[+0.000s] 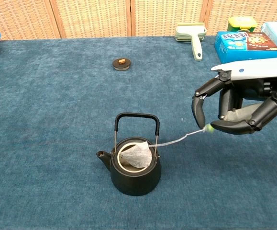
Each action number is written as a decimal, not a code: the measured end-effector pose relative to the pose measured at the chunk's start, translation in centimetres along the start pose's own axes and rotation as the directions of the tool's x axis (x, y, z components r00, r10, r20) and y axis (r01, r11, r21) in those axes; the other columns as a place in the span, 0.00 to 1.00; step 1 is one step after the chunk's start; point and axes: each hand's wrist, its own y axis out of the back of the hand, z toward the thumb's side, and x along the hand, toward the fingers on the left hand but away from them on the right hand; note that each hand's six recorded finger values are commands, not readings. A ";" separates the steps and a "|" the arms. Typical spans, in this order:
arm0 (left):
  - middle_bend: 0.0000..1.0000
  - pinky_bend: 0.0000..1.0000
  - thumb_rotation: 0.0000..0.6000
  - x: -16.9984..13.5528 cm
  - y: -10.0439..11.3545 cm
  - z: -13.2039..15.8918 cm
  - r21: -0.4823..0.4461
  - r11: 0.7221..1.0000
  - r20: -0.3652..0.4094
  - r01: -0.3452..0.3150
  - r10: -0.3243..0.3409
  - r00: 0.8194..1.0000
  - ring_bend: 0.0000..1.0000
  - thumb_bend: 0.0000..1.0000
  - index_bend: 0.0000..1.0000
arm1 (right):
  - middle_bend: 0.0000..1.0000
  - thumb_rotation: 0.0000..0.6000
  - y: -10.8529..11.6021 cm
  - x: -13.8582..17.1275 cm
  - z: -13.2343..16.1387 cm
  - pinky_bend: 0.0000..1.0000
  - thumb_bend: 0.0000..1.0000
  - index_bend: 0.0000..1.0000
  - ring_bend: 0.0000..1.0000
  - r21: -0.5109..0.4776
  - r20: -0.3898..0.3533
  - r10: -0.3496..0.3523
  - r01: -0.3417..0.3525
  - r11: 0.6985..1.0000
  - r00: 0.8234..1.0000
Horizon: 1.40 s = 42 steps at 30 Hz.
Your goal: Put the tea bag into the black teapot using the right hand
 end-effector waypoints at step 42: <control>0.12 0.14 1.00 0.5 1.4 0.9 0.024 0.999 0.002 -0.022 0.022 1.000 0.00 0.35 0.14 | 1.00 1.00 -2.0 -1.6 3.5 1.00 0.83 0.04 1.00 0.356 0.090 0.254 -0.269 0.895 0.963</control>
